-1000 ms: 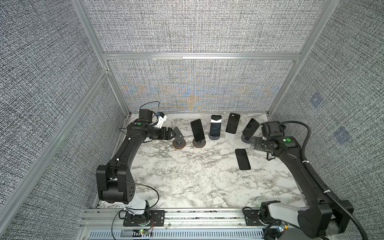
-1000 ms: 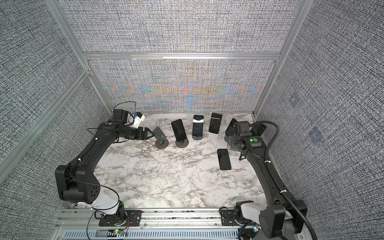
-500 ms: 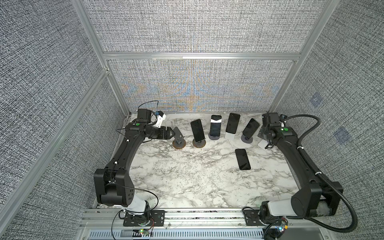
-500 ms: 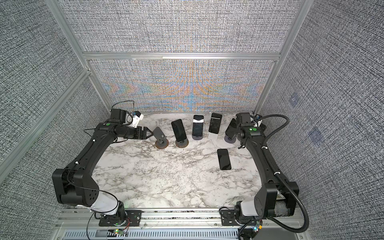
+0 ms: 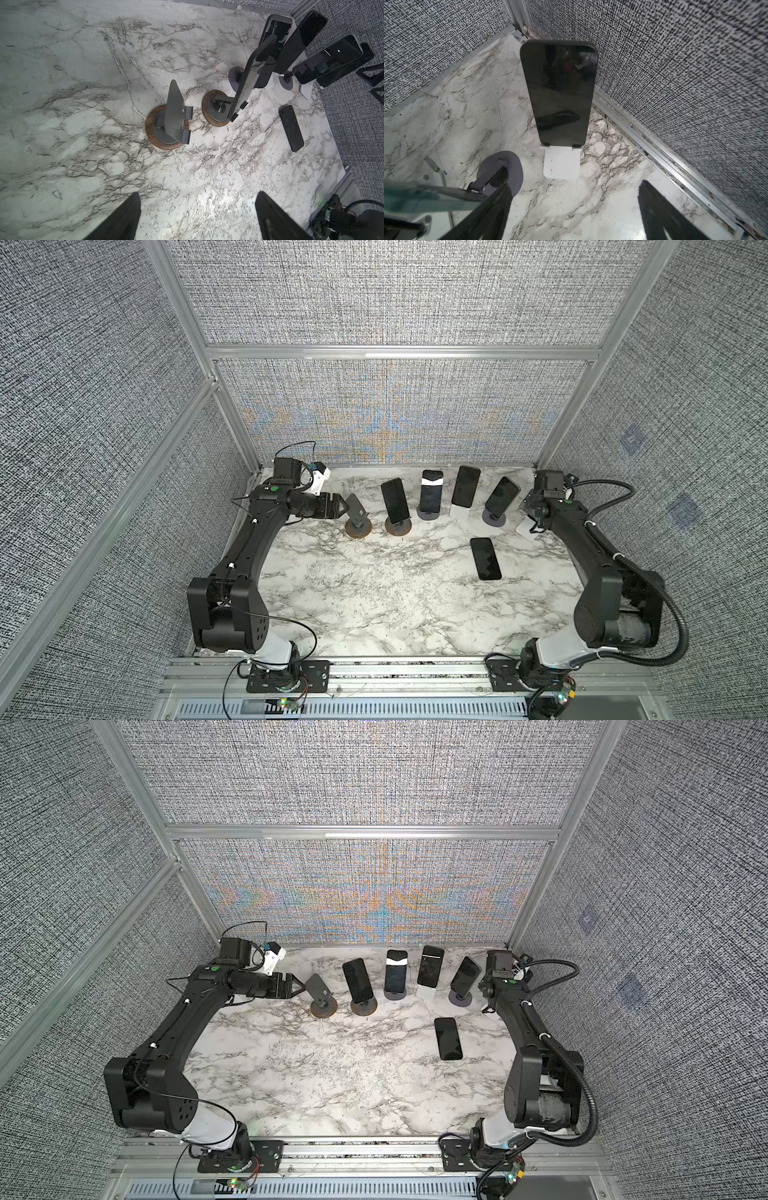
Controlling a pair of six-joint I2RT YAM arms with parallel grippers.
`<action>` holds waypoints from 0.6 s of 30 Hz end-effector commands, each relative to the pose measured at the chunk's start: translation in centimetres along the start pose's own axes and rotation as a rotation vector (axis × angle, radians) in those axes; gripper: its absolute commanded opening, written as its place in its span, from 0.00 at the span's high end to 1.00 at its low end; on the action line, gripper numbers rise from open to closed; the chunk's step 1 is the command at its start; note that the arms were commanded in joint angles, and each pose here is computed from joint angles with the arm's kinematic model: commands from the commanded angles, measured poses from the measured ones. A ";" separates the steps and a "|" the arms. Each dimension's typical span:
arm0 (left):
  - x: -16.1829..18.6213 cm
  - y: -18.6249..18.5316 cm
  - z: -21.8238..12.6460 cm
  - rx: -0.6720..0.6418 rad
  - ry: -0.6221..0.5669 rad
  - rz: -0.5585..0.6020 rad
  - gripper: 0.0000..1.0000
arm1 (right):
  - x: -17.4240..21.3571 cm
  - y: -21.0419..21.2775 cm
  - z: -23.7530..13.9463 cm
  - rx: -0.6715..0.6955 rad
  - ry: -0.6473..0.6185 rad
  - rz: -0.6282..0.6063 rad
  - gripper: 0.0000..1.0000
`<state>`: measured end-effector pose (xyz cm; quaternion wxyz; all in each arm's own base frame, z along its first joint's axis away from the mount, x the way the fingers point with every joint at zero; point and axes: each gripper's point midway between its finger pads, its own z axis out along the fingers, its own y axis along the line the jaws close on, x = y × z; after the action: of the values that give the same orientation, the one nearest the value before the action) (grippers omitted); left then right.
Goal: Remove the phone from the phone stand
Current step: 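Move the right gripper to the phone on the white stand and grasp it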
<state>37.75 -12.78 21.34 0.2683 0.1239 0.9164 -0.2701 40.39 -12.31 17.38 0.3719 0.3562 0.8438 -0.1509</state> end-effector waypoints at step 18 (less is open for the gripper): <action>-0.2 0.1 -0.4 -0.010 -0.007 0.011 0.13 | 0.1 0.6 4.4 0.018 0.009 0.009 0.03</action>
<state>37.79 -12.58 21.32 0.2687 0.1228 0.9168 -0.2687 42.53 -13.64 13.72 0.3501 0.3536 0.8544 -0.1495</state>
